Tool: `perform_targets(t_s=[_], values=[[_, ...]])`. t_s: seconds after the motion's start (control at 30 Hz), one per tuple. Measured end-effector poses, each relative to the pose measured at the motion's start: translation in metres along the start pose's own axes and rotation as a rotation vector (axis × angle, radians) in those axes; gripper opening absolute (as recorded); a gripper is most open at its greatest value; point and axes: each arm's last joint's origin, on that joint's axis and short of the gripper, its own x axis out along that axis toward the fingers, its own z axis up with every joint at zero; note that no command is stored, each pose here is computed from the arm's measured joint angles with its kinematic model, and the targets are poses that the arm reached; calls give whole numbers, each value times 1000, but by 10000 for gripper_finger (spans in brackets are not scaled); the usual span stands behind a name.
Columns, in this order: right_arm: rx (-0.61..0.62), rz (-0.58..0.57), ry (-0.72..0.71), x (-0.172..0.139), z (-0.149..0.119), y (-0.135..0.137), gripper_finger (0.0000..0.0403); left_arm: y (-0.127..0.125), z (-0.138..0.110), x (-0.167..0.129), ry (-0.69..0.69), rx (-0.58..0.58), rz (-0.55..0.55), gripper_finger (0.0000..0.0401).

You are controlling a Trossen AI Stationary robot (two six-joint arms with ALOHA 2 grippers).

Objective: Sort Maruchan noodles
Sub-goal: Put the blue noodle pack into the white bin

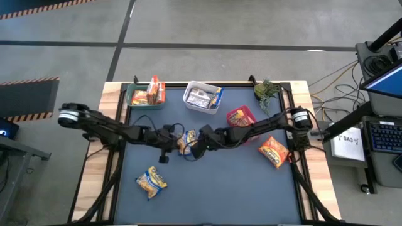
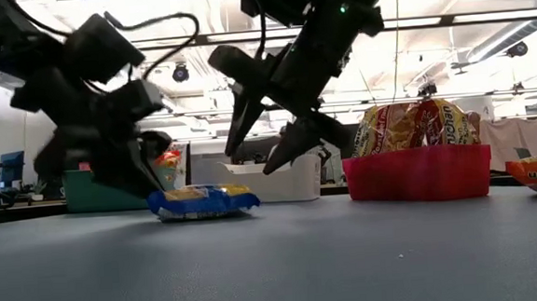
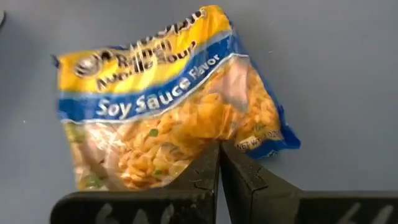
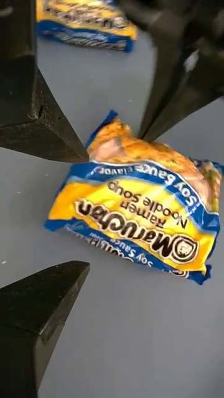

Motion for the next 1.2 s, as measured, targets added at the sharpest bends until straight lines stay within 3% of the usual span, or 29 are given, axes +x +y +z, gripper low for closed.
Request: perform_targets(t_s=[0.27, 0.73, 1.2], values=[[54, 4, -11, 6, 5, -9, 261, -1, -13, 21, 85, 20, 20, 0], [9, 10, -58, 12, 22, -21, 261, 1, -13, 20, 89, 14, 19, 0], [-2, 147, -75, 50, 1, -36, 261, 1, -14, 20, 90, 13, 23, 0]])
